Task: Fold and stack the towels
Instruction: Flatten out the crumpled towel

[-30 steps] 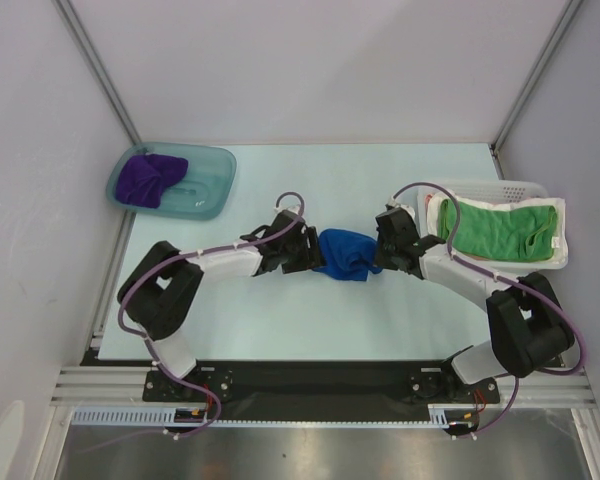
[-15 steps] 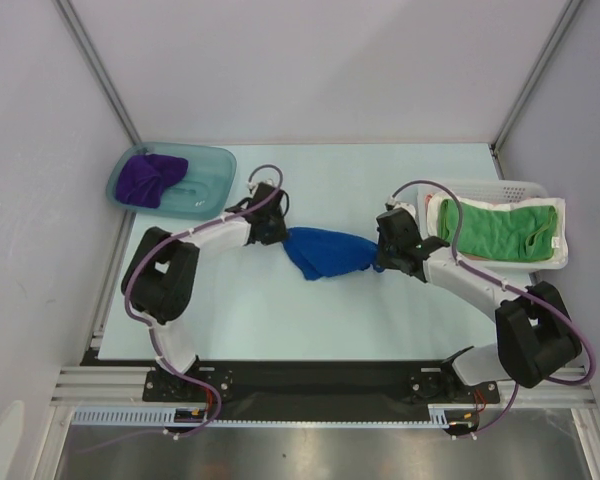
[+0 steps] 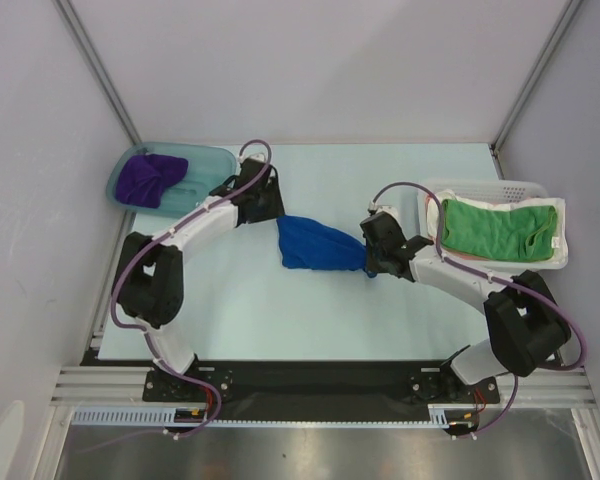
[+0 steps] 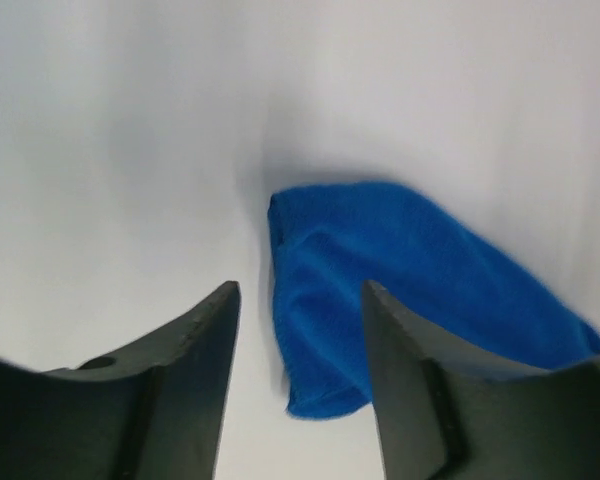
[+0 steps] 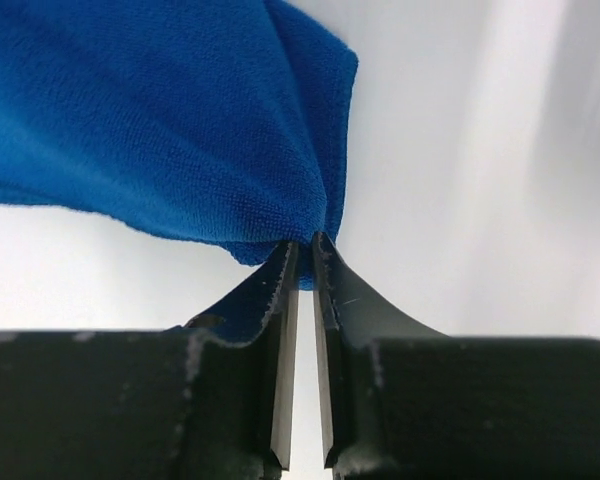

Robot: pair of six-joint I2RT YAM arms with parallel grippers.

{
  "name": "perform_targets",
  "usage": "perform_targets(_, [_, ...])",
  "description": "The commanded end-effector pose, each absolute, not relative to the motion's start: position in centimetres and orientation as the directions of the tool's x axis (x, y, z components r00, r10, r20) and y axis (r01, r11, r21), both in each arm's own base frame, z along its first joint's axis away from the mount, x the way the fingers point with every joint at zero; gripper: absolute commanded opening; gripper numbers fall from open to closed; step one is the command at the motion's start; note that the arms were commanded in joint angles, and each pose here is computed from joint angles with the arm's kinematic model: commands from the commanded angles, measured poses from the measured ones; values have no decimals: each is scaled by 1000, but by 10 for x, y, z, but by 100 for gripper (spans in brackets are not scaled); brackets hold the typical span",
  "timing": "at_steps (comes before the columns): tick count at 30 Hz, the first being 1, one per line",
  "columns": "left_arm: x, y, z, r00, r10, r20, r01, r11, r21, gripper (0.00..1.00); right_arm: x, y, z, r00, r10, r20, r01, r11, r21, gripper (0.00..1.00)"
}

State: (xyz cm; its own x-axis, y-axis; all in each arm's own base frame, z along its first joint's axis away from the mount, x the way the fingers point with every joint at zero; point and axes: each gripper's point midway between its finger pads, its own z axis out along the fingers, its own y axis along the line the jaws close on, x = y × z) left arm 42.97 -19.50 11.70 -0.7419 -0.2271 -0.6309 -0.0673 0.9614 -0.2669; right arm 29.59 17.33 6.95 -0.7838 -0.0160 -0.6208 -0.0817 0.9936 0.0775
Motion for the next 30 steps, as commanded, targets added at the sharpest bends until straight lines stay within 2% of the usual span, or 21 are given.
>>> perform_targets(1, [398,-199,133,-752,-203,-627,-9,954,-298,55,312,167,79,-766,-22,-643,-55,998,31,15])
perform_targets(3, [380,-198,117,-774,-215,-595,-18,948,-319,43,315,167,77,-766,-14,-642,-45,999,31,15])
perform_targets(5, [364,-199,105,-792,-224,-568,-19,939,-344,39,318,166,76,-765,-6,-644,-34,999,31,15])
perform_targets(13, [344,-226,79,-846,-214,-488,19,904,-428,42,322,164,71,-772,5,-636,-21,999,34,16])
perform_targets(30, [343,-234,54,-868,-202,-454,0,914,-406,45,325,163,70,-768,18,-640,-17,999,48,16])
